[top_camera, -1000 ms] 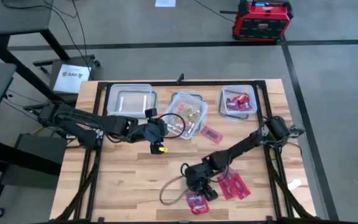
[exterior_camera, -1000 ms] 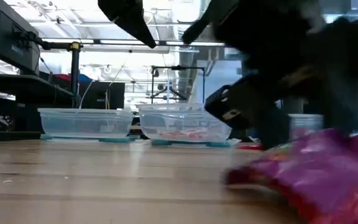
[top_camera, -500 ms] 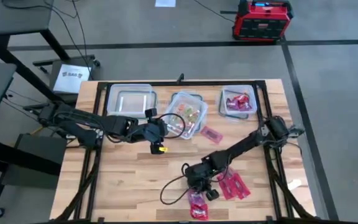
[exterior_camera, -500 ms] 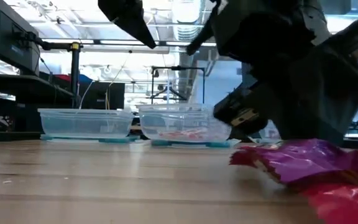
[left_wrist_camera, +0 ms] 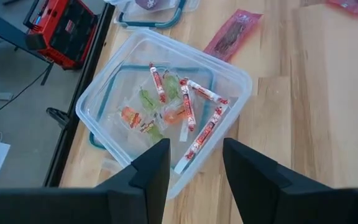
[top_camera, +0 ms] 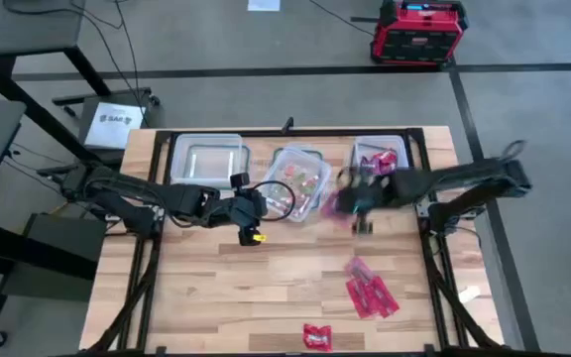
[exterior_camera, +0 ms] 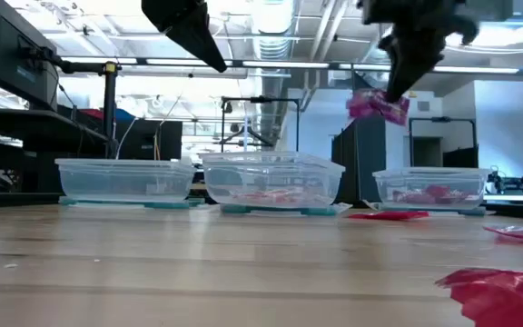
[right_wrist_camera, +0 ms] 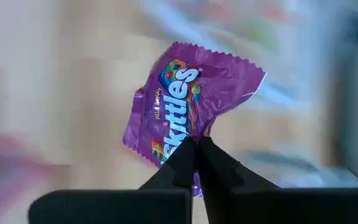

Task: Sort candy
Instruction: Put the violet candy into the right transparent bin, then put the middle left red candy into the right transparent bin

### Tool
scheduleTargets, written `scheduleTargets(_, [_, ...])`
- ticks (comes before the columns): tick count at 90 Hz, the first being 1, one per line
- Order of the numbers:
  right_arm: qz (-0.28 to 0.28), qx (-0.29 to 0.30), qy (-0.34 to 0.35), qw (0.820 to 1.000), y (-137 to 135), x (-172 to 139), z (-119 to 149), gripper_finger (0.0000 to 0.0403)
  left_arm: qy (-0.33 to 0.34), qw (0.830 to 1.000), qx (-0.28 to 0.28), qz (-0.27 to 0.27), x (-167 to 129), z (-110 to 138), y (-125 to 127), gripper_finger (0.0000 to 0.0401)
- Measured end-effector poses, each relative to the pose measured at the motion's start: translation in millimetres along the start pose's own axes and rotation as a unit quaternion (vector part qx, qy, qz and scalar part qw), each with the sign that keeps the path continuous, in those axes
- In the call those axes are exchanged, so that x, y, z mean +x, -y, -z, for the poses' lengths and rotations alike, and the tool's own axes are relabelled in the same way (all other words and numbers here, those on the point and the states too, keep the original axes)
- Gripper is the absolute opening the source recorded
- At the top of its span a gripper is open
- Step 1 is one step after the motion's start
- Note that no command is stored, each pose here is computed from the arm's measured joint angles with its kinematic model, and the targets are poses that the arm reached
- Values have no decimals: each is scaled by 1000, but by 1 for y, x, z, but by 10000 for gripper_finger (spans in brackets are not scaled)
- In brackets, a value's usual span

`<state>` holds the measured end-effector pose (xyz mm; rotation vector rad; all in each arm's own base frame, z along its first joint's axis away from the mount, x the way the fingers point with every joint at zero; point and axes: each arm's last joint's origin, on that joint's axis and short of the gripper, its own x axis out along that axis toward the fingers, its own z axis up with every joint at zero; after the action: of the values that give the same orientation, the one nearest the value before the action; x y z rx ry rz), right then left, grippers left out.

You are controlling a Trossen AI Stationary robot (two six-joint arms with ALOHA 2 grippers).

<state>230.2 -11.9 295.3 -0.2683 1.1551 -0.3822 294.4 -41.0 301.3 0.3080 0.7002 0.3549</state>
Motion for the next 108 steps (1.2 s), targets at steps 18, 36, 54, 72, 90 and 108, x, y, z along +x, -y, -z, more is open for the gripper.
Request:
scheduleTargets(18, [90,138,-5,986,64,12,44,0,9,1000,-7,0,0,-2,0,134])
scheduleTargets(36, [136,240,-42,960,103,37,70,11,18,1000,-11,-1,0,-4,0,133])
scheduleTargets(54, [76,252,-49,964,115,51,76,77,18,1000,-14,0,0,-4,0,134])
scheduleTargets(72, [13,295,-30,955,104,35,81,152,31,998,-53,0,0,-7,0,134])
scheduleTargets(90, [-155,277,84,945,56,8,76,181,91,985,-98,105,0,-20,2,133])
scheduleTargets(108, [-179,261,198,928,9,3,80,179,146,941,-86,295,18,-32,28,134])
